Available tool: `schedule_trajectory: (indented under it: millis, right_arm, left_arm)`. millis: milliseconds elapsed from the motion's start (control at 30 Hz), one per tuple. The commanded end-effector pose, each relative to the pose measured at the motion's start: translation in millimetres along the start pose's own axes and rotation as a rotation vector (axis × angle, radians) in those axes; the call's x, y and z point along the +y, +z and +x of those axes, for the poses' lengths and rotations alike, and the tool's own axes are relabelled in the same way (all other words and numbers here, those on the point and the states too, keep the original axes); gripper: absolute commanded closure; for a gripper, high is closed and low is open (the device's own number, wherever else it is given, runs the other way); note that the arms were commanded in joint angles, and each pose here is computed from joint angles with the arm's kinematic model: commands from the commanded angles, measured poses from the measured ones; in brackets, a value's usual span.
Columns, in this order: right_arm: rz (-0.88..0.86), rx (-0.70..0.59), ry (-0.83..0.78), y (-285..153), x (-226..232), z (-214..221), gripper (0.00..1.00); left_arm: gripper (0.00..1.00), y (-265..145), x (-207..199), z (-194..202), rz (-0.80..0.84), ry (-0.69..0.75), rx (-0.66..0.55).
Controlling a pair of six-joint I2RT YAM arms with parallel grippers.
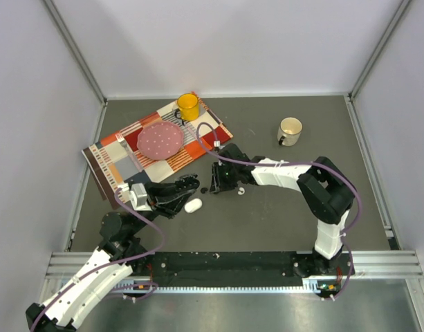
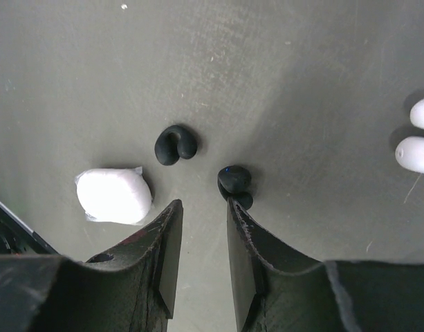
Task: Insert the wireless bluetooth earbuds into the charging case
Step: Pick up the earbud from the center of the board.
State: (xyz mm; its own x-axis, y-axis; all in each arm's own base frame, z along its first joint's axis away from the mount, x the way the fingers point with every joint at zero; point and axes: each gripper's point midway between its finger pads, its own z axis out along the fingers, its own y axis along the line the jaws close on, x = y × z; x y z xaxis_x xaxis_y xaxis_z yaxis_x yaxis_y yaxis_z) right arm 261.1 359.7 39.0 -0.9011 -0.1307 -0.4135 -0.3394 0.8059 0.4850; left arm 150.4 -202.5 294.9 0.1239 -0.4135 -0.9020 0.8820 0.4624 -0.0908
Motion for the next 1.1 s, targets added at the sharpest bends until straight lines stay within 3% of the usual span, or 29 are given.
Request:
schedule_trajectory:
  millis: [0, 1067]
  right_arm:
    - [0.013, -0.035, -0.048, 3.6, 5.6, -13.5, 0.68]
    - [0.139, -0.056, -0.139, 6.0, -14.5, -18.7, 0.73]
  left_arm:
    - [1.00, 3.7, -4.7, -23.9, 0.012, 0.023, -0.064]
    - [1.00, 3.5, 0.0, -18.0, -0.012, 0.004, -0.051]
